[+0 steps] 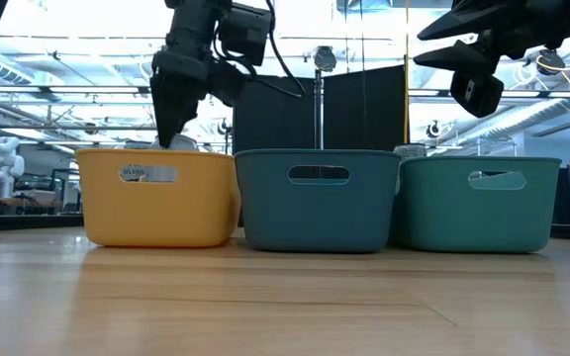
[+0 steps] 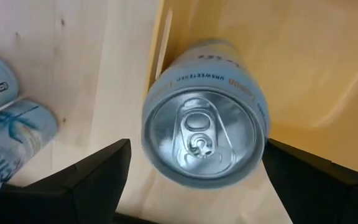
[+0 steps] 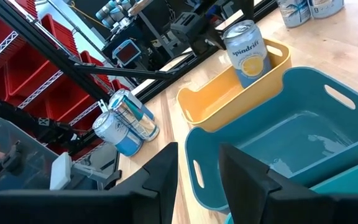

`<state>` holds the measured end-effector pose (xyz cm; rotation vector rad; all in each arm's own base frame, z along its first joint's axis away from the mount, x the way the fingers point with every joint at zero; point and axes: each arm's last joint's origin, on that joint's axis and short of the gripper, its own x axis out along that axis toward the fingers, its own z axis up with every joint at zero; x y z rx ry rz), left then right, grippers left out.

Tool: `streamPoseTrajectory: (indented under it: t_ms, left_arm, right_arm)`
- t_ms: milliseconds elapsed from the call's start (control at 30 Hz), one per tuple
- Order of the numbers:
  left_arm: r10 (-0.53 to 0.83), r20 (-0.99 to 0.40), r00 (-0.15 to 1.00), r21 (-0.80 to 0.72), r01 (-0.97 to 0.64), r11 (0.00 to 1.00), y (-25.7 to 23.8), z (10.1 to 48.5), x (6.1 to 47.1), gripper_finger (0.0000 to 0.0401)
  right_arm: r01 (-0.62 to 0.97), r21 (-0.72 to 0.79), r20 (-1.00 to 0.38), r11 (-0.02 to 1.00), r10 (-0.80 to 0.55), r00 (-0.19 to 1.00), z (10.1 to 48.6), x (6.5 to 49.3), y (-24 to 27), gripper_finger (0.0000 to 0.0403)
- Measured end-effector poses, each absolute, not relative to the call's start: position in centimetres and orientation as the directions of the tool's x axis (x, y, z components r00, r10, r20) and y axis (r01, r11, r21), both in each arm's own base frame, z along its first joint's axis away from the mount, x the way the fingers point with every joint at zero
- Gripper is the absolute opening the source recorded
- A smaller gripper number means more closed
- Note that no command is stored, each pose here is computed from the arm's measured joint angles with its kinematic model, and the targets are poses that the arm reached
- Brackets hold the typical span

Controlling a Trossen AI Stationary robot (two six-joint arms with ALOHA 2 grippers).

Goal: Sort soda cans
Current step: Put the blue-white soda can into the yellow bin

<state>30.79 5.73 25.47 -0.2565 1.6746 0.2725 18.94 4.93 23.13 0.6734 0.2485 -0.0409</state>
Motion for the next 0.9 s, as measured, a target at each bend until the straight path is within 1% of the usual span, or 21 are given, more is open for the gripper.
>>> streamPoseTrajectory:
  t_ms: [133, 367, 500, 667, 767, 833, 900]
  left_arm:
    - [-0.011, -0.993, -0.122, 0.029, -0.323, 0.946, 5.7, 26.6, 30.8, 0.0368]
    - [0.003, -0.999, -0.055, 0.02, -0.317, 0.948, 5.9, 28.5, 31.4, 0.0368]
    - [0.012, -0.999, -0.037, 0.021, -0.269, 0.963, 5.9, 29.6, 31.4, 0.0368]
    - [0.064, -0.998, -0.027, 0.069, -0.258, 0.964, 6.0, 30.9, 31.4, 0.0368]
    - [0.085, -0.996, 0.001, 0.082, -0.241, 0.967, 6.1, 31.8, 31.5, 0.0368]
    - [0.088, -0.996, 0.015, 0.083, -0.197, 0.977, 6.1, 32.2, 31.6, 0.0368]
    - [0.092, -0.995, 0.034, 0.086, -0.145, 0.986, 6.1, 32.6, 31.7, 0.0368]
  right_arm:
    - [0.121, 0.61, -0.24, 0.783, 0.038, 0.97, 23.1, 18.9, 4.9, 0.0107]
    - [0.121, 0.61, -0.241, 0.783, 0.038, 0.97, 23.1, 18.9, 4.9, 0.0107]
    - [0.121, 0.61, -0.241, 0.783, 0.038, 0.97, 23.1, 18.9, 4.9, 0.0107]
    - [0.12, 0.61, -0.24, 0.784, 0.038, 0.97, 23.1, 18.9, 4.9, 0.0107]
    - [0.119, 0.61, -0.239, 0.783, 0.038, 0.97, 23.1, 18.9, 4.9, 0.0107]
    - [0.134, 0.614, -0.235, 0.778, 0.018, 0.972, 23.2, 19.0, 4.9, 0.0107]
    - [0.171, 0.623, -0.227, 0.763, -0.033, 0.973, 23.2, 19.0, 4.7, 0.0107]
